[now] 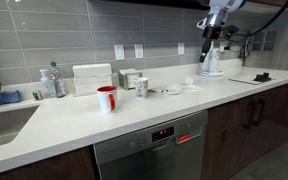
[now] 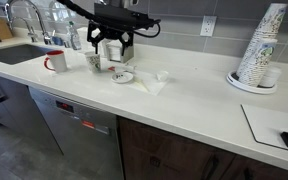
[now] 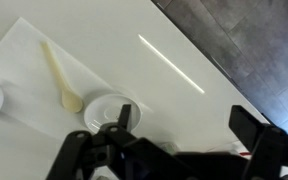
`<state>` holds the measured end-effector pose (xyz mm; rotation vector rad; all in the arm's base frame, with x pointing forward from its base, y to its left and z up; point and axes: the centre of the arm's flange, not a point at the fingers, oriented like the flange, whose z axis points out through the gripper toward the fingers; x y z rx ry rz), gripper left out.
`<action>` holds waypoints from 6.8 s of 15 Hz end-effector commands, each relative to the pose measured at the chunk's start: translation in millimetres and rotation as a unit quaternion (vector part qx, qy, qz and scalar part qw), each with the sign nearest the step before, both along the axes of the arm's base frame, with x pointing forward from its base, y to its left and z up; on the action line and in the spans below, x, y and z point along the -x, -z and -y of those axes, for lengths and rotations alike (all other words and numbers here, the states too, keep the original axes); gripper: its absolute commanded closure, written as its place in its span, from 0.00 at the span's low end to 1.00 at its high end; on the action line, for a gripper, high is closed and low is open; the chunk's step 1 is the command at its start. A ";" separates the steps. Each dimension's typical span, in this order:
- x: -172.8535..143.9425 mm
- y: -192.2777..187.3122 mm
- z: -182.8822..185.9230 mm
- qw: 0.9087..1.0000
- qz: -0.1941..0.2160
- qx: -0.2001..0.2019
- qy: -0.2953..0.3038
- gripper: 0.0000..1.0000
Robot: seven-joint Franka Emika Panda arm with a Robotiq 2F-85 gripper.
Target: Use the plastic spoon to get some of the contents from the white and put the contents into the small mug
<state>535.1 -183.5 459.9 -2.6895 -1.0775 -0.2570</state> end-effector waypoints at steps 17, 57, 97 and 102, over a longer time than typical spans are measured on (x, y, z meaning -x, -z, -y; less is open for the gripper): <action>-91.7 133.5 63.6 0.993 0.100 -0.047 -0.036 0.00; -119.8 205.6 97.8 0.973 0.192 -0.100 -0.077 0.51; -99.1 128.0 -75.5 0.910 0.214 0.243 -0.258 0.96; -108.9 137.0 -90.7 0.894 0.194 0.293 -0.278 0.96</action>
